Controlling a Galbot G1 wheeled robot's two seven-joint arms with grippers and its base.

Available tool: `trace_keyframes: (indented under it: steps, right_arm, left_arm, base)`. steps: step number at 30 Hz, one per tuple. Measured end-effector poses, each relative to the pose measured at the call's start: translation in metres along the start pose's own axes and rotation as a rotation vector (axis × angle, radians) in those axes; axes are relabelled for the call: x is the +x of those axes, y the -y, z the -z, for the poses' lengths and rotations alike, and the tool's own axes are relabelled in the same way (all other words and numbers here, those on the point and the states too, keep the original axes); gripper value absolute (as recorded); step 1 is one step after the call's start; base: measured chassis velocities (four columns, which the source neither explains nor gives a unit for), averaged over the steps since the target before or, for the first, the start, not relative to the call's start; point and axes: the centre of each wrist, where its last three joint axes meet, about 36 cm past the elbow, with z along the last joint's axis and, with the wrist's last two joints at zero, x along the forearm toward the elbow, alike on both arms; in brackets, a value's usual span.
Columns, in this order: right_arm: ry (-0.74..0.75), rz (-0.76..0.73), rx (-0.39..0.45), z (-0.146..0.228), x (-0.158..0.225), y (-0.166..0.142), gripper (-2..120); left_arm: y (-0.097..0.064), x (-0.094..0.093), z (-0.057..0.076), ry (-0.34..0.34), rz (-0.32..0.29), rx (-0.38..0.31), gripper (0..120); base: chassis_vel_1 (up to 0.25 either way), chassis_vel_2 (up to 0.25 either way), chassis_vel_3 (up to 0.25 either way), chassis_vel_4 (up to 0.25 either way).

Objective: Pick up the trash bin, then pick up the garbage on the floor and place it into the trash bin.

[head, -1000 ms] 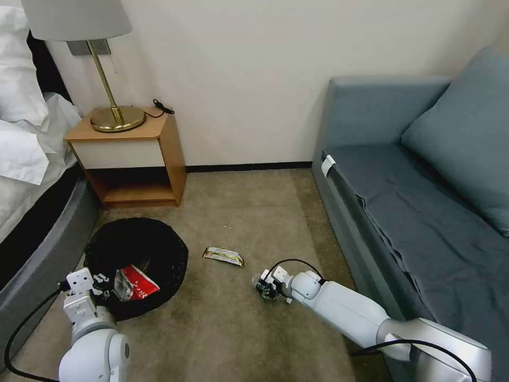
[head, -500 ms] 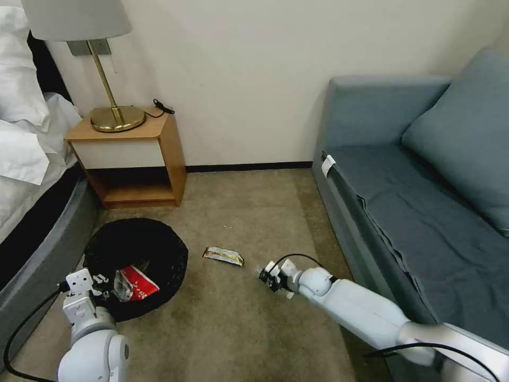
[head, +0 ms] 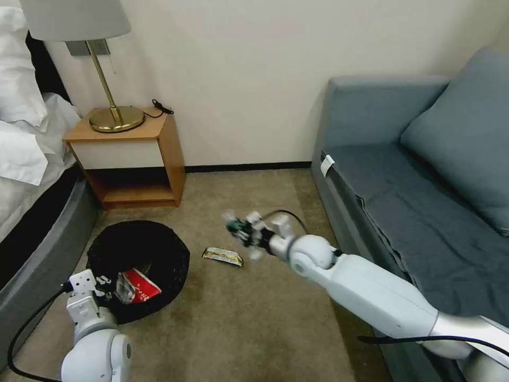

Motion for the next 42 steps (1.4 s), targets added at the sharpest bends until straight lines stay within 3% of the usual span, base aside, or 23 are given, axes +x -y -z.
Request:
trace_keyframes:
  steps: [4, 9, 18, 22, 33, 36, 37, 39, 42]
  right_arm:
    - [0.060, 0.078, -0.063, 0.002, -0.028, -0.081, 18]
    - [0.037, 0.072, -0.079, -0.014, -0.047, -0.115, 18]
    - [-0.020, 0.015, -0.025, -0.067, -0.086, -0.146, 18]
    - [-0.023, 0.017, -0.018, -0.070, -0.092, -0.153, 19]
    - [-0.014, 0.008, 0.009, -0.061, -0.081, -0.140, 61]
    - [-0.011, 0.007, 0.011, -0.060, -0.080, -0.138, 64]
    - [-0.006, 0.011, 0.012, -0.059, -0.079, -0.137, 73]
    - [-0.006, 0.017, 0.013, -0.058, -0.078, -0.136, 76]
    - [-0.012, 0.030, 0.015, -0.059, -0.077, -0.139, 92]
  left_arm:
    - [0.005, 0.001, -0.002, -0.003, -0.010, -0.008, 1]
    - [0.007, 0.001, -0.001, -0.003, -0.014, -0.011, 1]
    - [0.012, 0.007, 0.003, -0.004, -0.031, -0.009, 1]
    - [0.011, 0.011, 0.006, -0.003, -0.033, -0.006, 1]
    - [0.009, 0.020, 0.012, -0.013, -0.033, 0.001, 1]
    - [0.009, 0.020, 0.012, -0.014, -0.031, 0.001, 1]
    - [0.008, 0.019, 0.012, -0.014, -0.028, 0.001, 1]
    - [0.007, 0.019, 0.013, -0.013, -0.027, 0.003, 1]
    - [0.008, 0.020, 0.014, -0.013, -0.031, 0.006, 1]
  base:
    - [0.000, 0.000, 0.000, 0.000]
    - [0.000, 0.000, 0.000, 0.000]
    - [0.000, 0.000, 0.000, 0.000]
    - [0.000, 0.000, 0.000, 0.000]
    - [0.000, 0.000, 0.000, 0.000]
    - [0.000, 0.000, 0.000, 0.000]
    - [0.000, 0.000, 0.000, 0.000]
    - [0.000, 0.000, 0.000, 0.000]
    - [0.000, 0.000, 0.000, 0.000]
